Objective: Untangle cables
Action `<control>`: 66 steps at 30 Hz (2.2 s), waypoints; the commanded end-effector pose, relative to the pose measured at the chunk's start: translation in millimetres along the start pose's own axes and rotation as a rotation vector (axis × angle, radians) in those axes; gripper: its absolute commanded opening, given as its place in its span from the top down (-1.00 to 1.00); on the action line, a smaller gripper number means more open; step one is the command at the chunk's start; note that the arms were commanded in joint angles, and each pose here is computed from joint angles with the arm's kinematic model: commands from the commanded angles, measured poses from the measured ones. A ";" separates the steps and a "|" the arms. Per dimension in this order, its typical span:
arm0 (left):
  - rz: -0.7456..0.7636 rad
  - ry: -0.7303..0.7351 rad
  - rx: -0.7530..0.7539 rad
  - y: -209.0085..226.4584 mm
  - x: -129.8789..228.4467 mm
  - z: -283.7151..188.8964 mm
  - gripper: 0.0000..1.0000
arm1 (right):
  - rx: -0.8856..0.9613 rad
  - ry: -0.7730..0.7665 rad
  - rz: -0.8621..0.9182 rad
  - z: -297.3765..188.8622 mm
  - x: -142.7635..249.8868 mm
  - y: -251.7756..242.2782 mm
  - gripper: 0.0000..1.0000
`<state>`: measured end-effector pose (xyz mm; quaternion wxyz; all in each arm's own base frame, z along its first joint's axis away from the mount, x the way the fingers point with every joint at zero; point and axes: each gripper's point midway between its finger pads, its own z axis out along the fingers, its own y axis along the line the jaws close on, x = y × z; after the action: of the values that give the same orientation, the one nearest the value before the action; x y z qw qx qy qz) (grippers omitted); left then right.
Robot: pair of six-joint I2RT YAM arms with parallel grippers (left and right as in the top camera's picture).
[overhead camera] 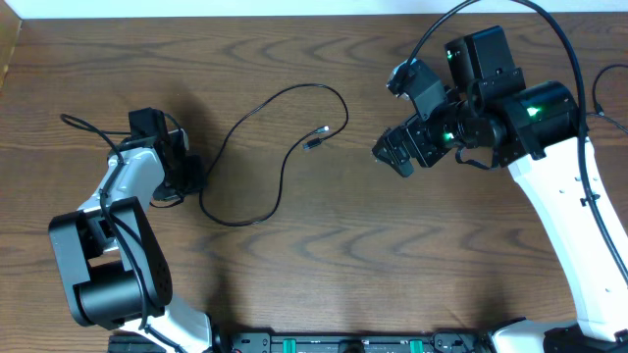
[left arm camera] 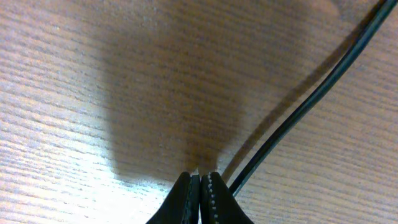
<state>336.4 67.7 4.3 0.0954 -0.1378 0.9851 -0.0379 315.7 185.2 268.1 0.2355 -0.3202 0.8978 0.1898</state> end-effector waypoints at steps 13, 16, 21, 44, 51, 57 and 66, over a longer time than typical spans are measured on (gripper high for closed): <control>0.017 0.054 0.011 -1.6 9.9 18.4 0.85 | -0.038 -0.004 0.011 -0.3 0.1 8.0 -0.98; 0.029 0.049 0.051 -12.6 8.9 18.8 0.85 | -0.036 -0.012 0.007 -0.5 -1.9 7.6 -0.99; 0.060 0.021 0.097 -44.6 3.7 20.5 0.85 | -0.034 -0.022 0.003 -0.3 -4.6 6.9 -0.98; 0.126 -0.097 0.255 -196.8 9.5 22.5 0.85 | 0.224 -0.152 -0.036 -26.7 -31.3 -34.6 -0.99; 0.140 -0.166 0.331 -236.7 4.9 14.0 0.85 | 0.307 -0.337 -0.040 -75.4 -54.4 -48.5 -0.99; 0.175 -0.167 0.353 -258.5 2.5 19.5 0.84 | 0.352 -0.418 -0.041 -113.7 -51.5 -45.4 -0.99; 0.198 -0.126 0.369 -268.5 -5.2 -7.4 0.85 | 0.330 -0.311 0.027 -96.2 -30.0 -48.9 -0.99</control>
<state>394.2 -181.9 9.1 0.1598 -0.0320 0.9696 -0.1825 332.1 117.6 371.8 0.4473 -0.2491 0.8546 0.0872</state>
